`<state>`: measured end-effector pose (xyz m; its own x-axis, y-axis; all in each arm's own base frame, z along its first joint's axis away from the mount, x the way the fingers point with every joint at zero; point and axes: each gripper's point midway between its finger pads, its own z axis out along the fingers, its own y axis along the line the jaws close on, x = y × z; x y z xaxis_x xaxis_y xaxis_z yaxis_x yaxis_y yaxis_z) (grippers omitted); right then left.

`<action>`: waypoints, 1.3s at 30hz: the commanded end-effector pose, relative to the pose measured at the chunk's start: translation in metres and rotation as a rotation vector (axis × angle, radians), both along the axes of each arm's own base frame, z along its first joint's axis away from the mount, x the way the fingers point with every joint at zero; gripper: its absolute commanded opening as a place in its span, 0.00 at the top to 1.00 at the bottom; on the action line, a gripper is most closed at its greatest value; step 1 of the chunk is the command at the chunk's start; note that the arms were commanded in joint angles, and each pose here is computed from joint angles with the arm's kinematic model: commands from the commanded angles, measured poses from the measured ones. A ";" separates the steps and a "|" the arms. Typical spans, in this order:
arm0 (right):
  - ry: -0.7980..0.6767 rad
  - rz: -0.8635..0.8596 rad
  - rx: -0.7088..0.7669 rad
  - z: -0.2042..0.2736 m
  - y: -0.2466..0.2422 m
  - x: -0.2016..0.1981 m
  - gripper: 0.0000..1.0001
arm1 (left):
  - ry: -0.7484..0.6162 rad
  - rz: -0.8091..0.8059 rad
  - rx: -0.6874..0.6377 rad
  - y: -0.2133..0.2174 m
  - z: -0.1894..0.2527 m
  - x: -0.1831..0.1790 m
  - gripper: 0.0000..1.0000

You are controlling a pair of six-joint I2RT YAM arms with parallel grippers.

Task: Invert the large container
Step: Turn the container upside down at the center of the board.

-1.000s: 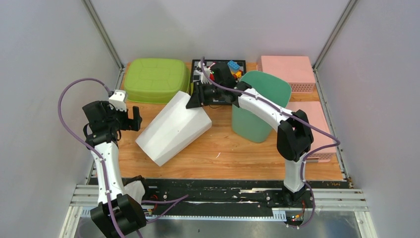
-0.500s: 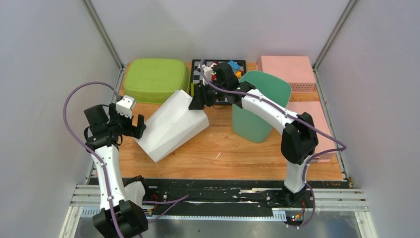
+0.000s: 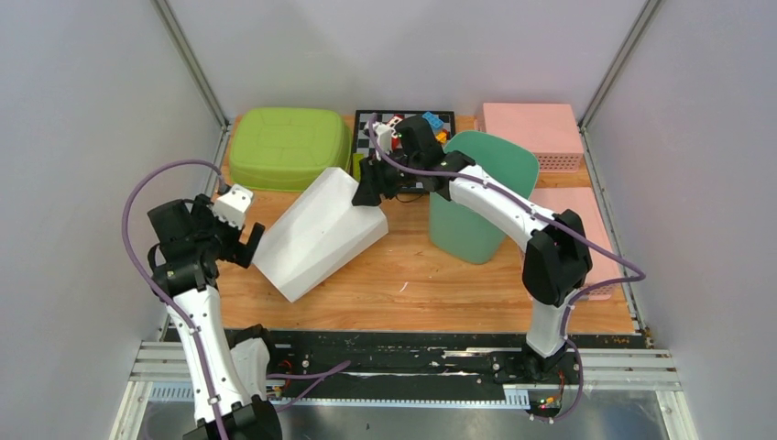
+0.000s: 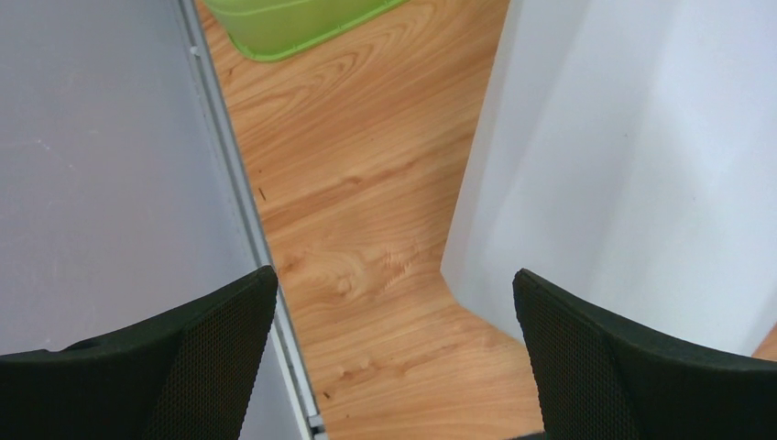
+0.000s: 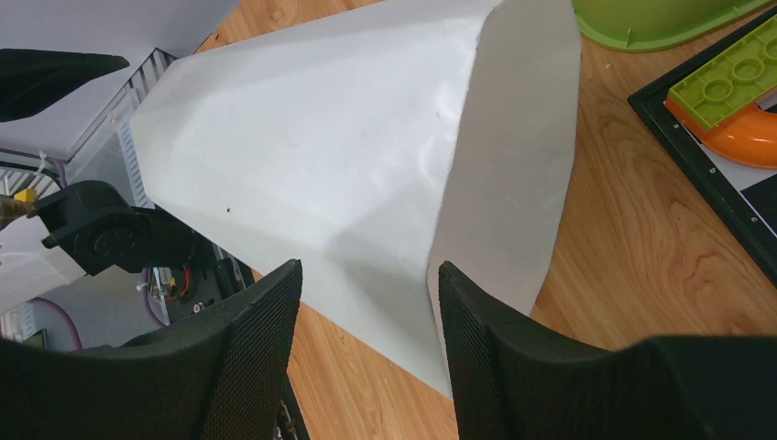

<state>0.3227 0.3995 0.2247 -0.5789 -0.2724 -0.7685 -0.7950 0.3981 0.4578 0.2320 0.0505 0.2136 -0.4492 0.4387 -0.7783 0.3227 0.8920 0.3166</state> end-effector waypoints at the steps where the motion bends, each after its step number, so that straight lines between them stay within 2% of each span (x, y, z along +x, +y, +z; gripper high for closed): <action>1: -0.067 0.035 -0.018 0.017 -0.012 -0.012 0.41 | 0.180 -0.101 0.034 -0.007 -0.014 -0.028 0.00; 5: -0.105 0.053 -0.044 0.019 -0.019 -0.016 0.40 | 0.344 -0.283 0.092 -0.011 -0.039 -0.047 0.00; 9: -0.100 0.074 -0.047 0.016 -0.020 -0.021 0.40 | 0.433 -0.325 0.186 0.005 -0.052 -0.052 0.00; 12: -0.071 0.087 -0.048 0.009 -0.017 -0.023 0.40 | 0.440 -0.347 0.246 0.013 -0.057 -0.052 0.00; 16: -0.044 0.107 -0.058 -0.001 -0.012 -0.027 0.40 | 0.384 -0.320 0.290 0.018 -0.060 -0.044 0.00; 25: -0.020 0.130 -0.107 -0.022 -0.003 -0.032 0.40 | 0.438 -0.474 0.198 -0.009 -0.077 -0.063 0.00; 34: 0.042 0.108 -0.117 -0.032 0.001 -0.032 0.41 | 0.308 -0.489 0.099 -0.031 -0.076 -0.047 0.00; 39: -0.026 0.111 -0.118 -0.013 -0.003 -0.027 0.40 | 0.283 -0.541 0.083 -0.041 -0.072 -0.052 0.00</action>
